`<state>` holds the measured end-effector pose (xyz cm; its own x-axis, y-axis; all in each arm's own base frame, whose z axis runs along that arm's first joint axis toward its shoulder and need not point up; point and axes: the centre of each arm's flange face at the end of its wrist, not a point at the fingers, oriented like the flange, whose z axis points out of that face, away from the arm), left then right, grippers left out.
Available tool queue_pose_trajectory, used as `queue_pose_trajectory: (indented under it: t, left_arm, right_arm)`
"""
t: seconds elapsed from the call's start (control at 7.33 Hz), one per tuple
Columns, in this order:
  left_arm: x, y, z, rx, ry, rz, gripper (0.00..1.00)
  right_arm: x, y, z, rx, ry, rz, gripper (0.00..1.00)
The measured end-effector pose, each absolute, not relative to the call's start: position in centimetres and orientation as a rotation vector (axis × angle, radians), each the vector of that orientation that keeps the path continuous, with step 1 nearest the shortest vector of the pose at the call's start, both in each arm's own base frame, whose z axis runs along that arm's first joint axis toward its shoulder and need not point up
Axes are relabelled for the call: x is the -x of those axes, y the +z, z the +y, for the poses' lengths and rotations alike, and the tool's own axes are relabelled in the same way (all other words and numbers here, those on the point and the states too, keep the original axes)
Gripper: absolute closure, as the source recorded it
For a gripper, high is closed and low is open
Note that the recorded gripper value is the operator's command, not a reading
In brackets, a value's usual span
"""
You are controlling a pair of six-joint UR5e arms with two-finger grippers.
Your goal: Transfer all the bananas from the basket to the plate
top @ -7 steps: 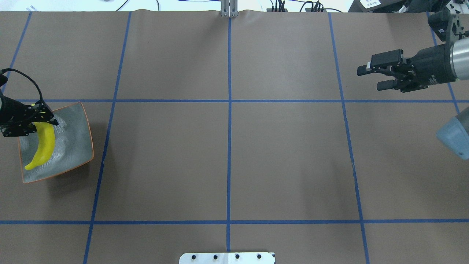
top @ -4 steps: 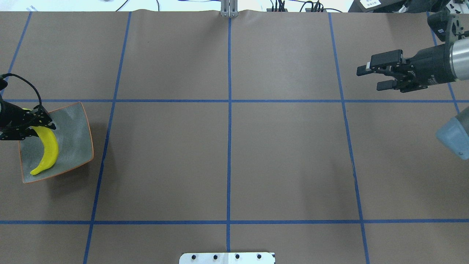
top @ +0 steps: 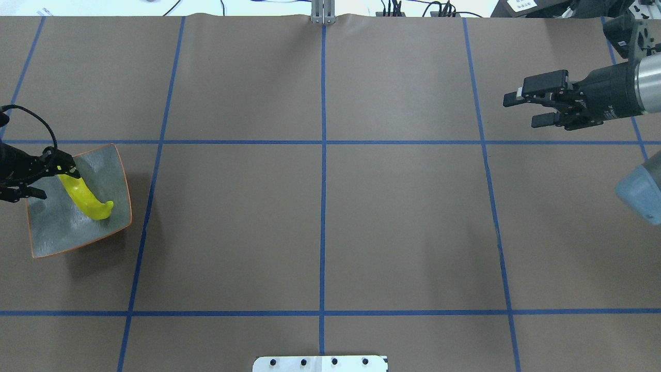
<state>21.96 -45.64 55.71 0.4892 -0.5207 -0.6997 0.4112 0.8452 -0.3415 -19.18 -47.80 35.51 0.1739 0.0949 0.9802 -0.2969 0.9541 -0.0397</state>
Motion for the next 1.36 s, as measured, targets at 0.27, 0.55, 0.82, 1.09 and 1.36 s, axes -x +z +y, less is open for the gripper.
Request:
queue_pose_trajectory:
  t: [0.27,0.55,0.82,1.09,1.36]
  left_arm:
    - [-19.1,53.7,-46.2,0.119,-0.548,0.957,0.02]
    - [-12.8,50.5,-47.2,0.099,-0.536,1.072,0.02]
    - [-9.9,48.4,-47.2,0.075,-0.52,1.132,0.02]
    - [-9.3,47.8,-47.1,0.061,-0.514,1.144,0.01]
    - [-9.0,48.0,-47.2,0.029,-0.478,1.141,0.01]
  right_arm:
    - [19.0,36.0,-47.6,-0.171,0.284,-1.366,0.0]
    - [17.2,38.3,-47.1,-0.169,0.316,-1.334,0.0]
    - [12.5,44.2,-46.2,-0.228,0.323,-1.235,0.0]
    - [7.4,50.6,-45.6,-0.292,0.29,-1.125,0.0]
    - [2.6,56.1,-45.3,-0.328,0.218,-1.01,0.0]
